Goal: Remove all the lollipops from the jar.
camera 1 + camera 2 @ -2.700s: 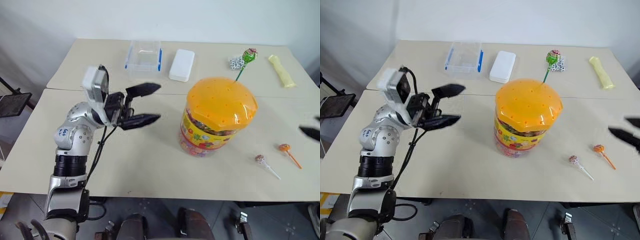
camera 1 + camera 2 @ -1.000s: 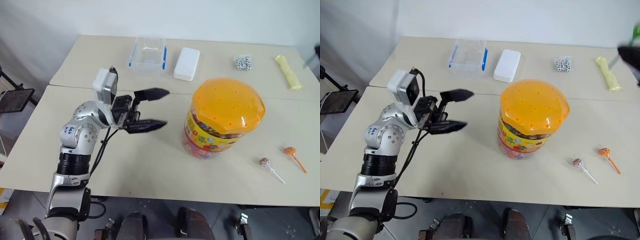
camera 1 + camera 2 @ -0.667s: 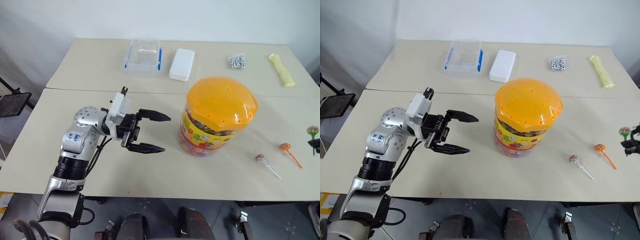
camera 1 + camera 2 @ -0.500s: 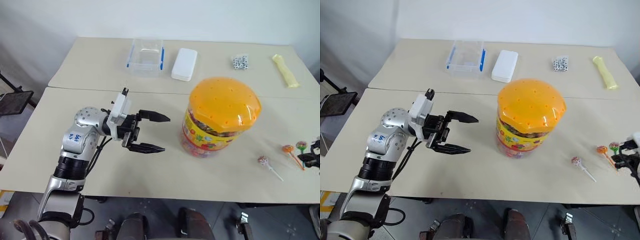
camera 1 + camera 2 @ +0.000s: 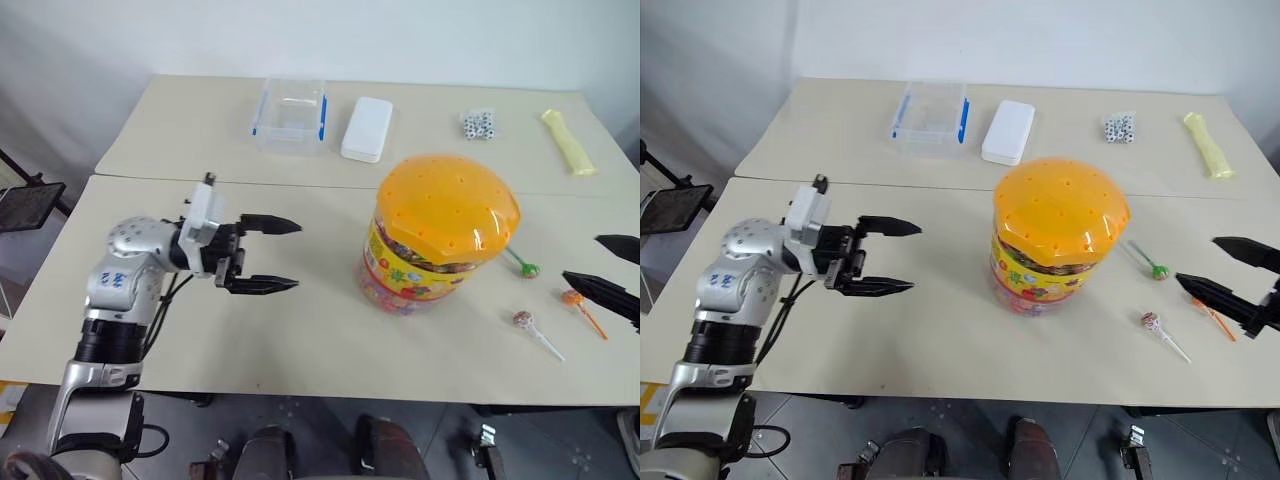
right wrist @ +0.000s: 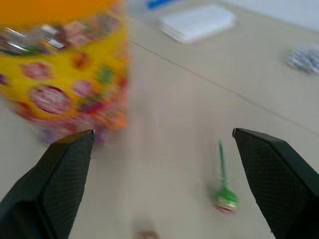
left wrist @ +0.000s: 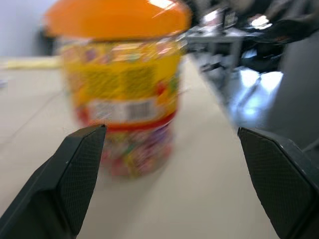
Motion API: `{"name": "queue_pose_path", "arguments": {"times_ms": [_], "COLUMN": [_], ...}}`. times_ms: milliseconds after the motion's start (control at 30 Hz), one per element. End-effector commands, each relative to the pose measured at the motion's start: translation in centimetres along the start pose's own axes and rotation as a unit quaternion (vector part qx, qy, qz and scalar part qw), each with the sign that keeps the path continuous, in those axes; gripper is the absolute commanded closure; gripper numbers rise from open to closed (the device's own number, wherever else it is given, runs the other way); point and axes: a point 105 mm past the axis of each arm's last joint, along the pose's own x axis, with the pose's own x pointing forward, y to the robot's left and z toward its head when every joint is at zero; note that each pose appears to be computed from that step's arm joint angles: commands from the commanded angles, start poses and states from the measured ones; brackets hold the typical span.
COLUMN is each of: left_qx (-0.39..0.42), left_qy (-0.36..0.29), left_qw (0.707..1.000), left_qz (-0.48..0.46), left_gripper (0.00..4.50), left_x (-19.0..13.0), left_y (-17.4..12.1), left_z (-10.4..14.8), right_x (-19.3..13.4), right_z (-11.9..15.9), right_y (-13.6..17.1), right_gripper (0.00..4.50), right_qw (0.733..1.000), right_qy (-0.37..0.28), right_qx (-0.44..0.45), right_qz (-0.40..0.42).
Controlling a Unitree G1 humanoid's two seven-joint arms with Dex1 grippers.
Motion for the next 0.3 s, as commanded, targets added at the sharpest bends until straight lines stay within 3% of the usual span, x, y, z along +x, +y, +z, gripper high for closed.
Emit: {"name": "queue_pose_path", "arguments": {"times_ms": [33,167,300], "left_qx": [0.004,-0.019,-0.011], "left_qy": [0.044,0.102,0.102], "left_qw": [0.997,0.986,0.979], "left_qz": [0.059,0.127,0.178], "left_gripper": [0.00,0.00,0.00], "left_x": [-1.8,-4.2,-4.7], "left_y": [0.6,-0.4,-1.3], "left_z": [-1.4,-5.5,-6.8], "right_x": [2.3,4.7,5.0], "right_z": [0.2,-3.9,-6.2], "right_y": [3.3,6.3,6.1], "right_gripper": [0.04,0.04,0.04], "right_qw": [0.997,0.991,0.991], "right_qy": [-0.023,-0.010,0.001], "right_qx": [-0.009,-0.051,-0.079], "right_qz": [0.068,0.123,0.107]}}
